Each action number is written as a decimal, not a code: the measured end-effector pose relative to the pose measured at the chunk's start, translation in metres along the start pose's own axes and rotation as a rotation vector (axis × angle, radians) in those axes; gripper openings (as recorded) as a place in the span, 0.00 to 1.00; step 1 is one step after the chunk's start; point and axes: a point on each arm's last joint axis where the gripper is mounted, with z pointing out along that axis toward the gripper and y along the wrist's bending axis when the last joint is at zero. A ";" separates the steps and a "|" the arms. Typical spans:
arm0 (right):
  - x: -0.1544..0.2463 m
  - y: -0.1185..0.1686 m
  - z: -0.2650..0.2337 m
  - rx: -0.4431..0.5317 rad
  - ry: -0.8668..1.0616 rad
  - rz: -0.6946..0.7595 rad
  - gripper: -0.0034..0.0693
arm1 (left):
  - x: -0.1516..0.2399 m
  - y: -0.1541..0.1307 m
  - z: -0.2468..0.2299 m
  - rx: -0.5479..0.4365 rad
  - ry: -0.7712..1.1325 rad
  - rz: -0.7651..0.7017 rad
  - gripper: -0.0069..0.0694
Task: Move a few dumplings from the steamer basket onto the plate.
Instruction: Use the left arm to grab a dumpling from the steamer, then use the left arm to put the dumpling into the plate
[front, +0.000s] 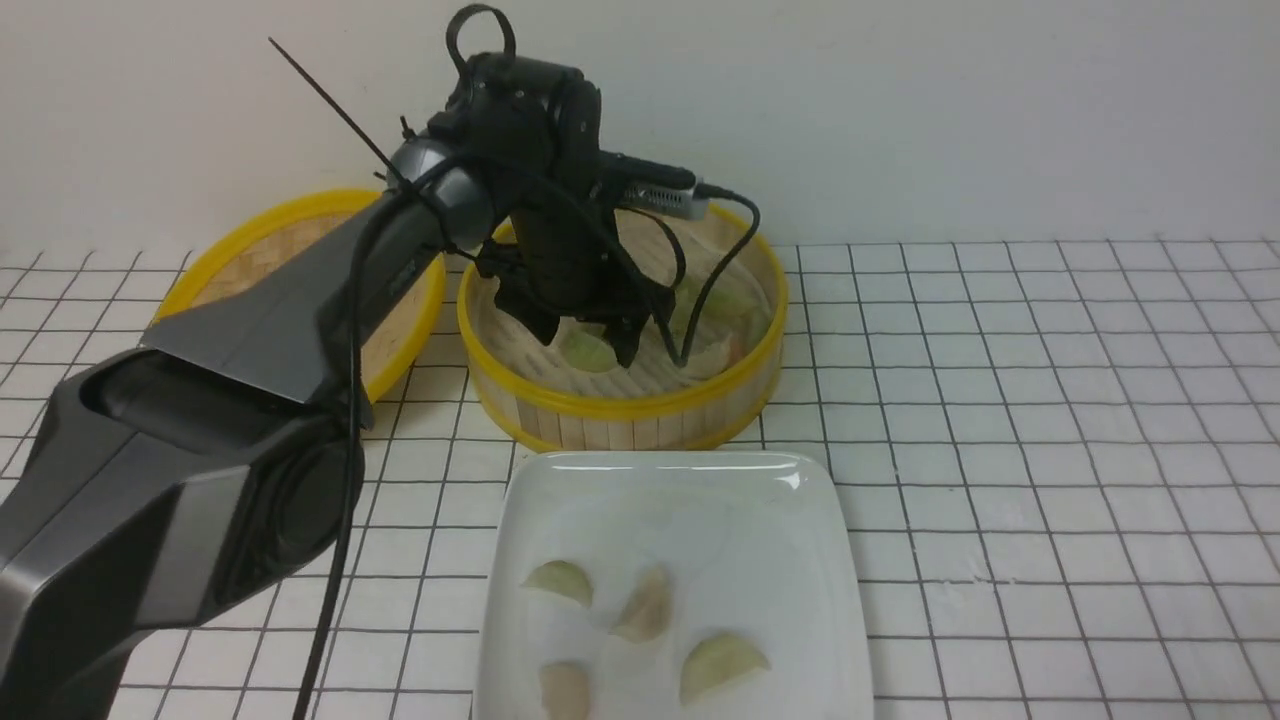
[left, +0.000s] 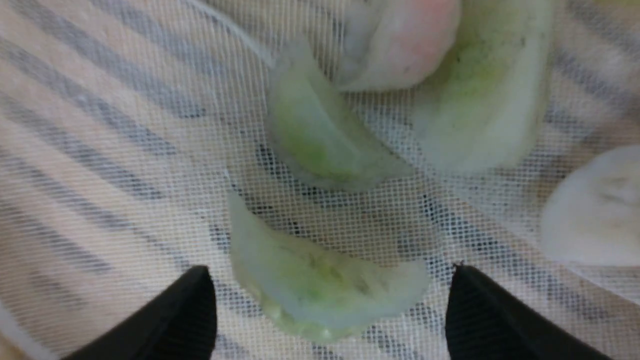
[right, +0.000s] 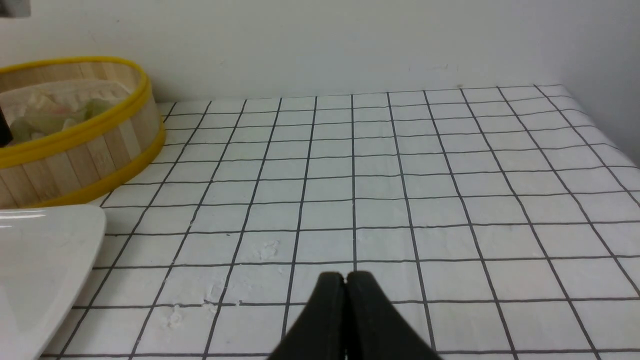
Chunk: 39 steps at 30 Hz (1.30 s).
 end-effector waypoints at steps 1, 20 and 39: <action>0.000 0.000 0.000 0.000 0.000 0.000 0.03 | 0.000 0.000 0.003 -0.004 0.005 0.009 0.82; 0.000 0.000 0.000 0.000 0.000 -0.001 0.03 | -0.002 0.004 0.007 -0.042 -0.008 0.146 0.66; 0.000 0.000 0.000 0.000 0.000 -0.002 0.03 | 0.090 -0.048 -0.127 0.177 0.075 0.126 0.66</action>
